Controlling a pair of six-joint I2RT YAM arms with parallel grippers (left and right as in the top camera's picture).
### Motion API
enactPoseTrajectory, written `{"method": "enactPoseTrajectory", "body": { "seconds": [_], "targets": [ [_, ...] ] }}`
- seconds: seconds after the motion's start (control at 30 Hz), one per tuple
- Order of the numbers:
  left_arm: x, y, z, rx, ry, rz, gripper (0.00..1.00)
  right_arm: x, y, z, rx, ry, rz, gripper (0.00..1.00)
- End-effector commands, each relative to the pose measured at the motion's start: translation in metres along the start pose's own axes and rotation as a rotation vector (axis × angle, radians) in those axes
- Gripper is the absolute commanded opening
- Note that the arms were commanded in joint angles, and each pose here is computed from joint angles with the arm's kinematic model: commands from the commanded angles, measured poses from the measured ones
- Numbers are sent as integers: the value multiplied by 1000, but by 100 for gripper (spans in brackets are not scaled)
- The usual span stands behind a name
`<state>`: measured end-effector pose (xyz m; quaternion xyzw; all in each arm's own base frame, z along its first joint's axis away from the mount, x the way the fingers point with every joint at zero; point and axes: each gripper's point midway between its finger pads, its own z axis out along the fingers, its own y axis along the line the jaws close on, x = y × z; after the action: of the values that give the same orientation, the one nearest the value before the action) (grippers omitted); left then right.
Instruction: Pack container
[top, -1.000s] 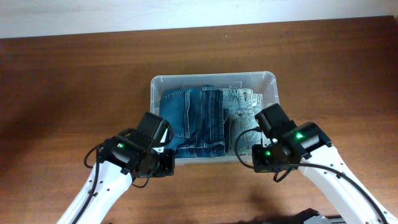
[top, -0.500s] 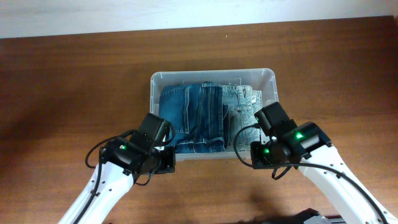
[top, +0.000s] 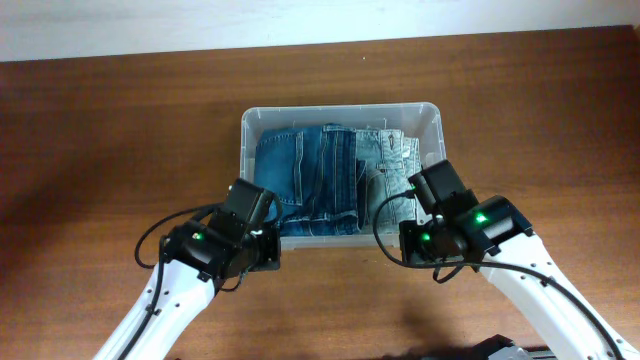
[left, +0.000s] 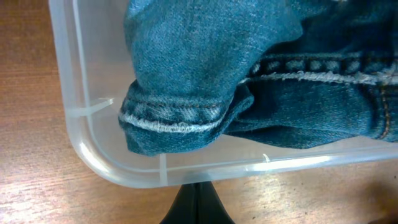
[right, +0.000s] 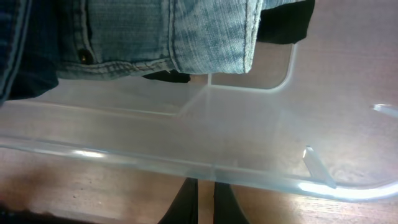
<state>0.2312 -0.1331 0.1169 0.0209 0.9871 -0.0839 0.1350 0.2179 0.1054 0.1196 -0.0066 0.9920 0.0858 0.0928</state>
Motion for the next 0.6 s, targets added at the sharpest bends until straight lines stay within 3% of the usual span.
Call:
{"method": "enactPoseTrajectory", "body": {
  "seconds": [0.0,0.23,0.43,0.47,0.57],
  "targets": [
    [-2,3,0,-15,-17,-13,1,-1,-2,3,19,-2,-17,4],
    [2,-5,-19,42,-10,-8,1,-5,8,-25,-28,-28,-53,4],
    [-40,-7,-94,58,-278,-13,1,-27,24,-89,-89,-180,-76,4],
    [-44,-5,-108,55,-327,-18,3,-30,27,-101,-101,-216,-87,9],
    [-53,8,-147,26,-483,-44,56,-35,29,-136,-125,-339,-114,55]
  ]
}}
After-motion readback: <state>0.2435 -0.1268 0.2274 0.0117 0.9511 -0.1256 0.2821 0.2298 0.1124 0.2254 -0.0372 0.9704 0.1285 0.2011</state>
